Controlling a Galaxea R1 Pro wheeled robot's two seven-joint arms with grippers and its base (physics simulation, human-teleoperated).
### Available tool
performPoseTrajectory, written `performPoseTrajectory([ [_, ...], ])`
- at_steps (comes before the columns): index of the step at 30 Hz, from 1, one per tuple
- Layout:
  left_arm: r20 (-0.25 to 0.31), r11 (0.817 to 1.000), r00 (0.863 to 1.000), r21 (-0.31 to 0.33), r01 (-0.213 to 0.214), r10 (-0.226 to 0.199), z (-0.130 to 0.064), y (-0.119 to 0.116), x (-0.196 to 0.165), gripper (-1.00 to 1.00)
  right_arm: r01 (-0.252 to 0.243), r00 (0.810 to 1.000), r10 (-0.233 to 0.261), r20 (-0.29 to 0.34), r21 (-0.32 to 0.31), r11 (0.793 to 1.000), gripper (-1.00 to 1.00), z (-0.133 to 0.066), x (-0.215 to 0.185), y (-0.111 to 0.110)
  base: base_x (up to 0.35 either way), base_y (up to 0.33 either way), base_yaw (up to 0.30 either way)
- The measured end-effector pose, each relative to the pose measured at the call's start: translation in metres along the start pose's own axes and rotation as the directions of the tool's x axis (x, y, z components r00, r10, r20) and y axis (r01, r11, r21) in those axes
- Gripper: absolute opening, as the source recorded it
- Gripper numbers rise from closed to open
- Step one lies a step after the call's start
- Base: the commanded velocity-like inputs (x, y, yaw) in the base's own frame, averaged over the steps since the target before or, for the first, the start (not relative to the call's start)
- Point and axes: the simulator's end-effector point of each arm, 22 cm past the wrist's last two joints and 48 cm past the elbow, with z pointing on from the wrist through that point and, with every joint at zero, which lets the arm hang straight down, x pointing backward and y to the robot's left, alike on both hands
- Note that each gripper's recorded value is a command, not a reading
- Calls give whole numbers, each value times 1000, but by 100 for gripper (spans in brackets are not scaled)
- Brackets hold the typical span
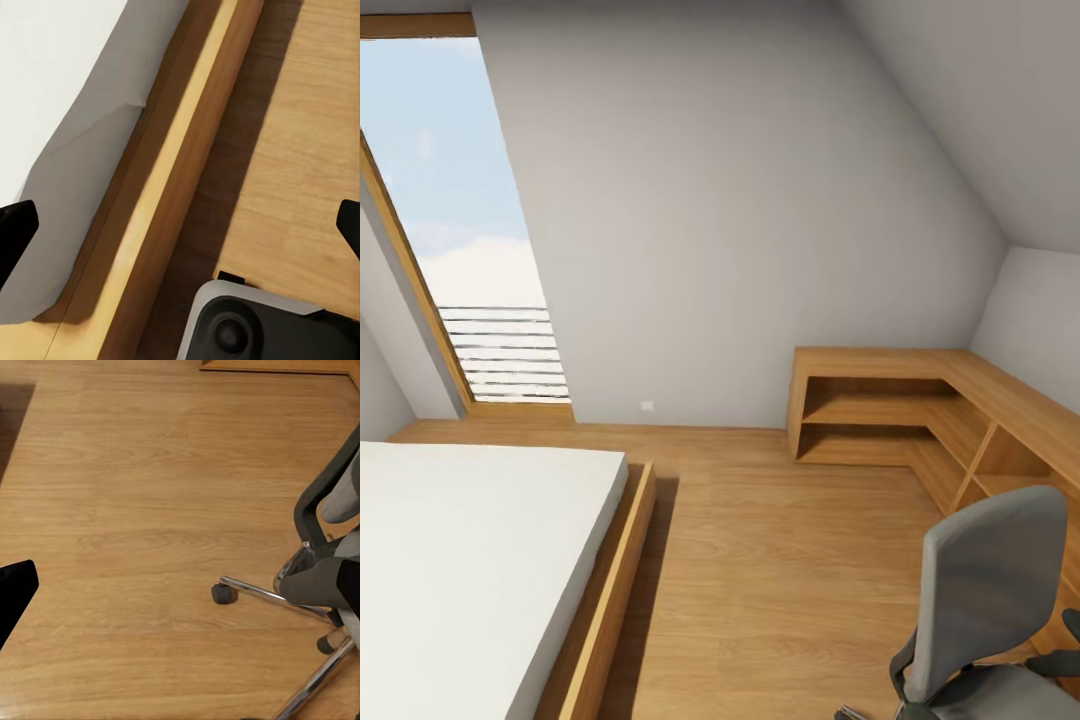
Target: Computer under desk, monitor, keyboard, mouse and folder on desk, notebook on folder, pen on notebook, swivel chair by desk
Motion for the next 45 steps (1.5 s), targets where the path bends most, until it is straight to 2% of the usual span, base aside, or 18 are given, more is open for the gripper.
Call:
performPoseTrajectory([
  [14, 2, 1000, 1000, 0, 0, 0, 0, 0, 0, 100, 0, 1000, 0, 1, -2, 1000, 100, 0, 0, 1, 7, 5, -8],
  [33, 15, 1000, 1000, -2, 6, -6, 2, 1, -5, 100, 1, 1000, -1, 15, -5, 1000, 100, 1, -6, 1, 67, 60, -122],
  [45, 17, 1000, 1000, -3, 6, -6, 2, 2, -6, 100, 1, 1000, -1, 16, -5, 1000, 100, 1, -6, 2, 264, 68, -8],
])
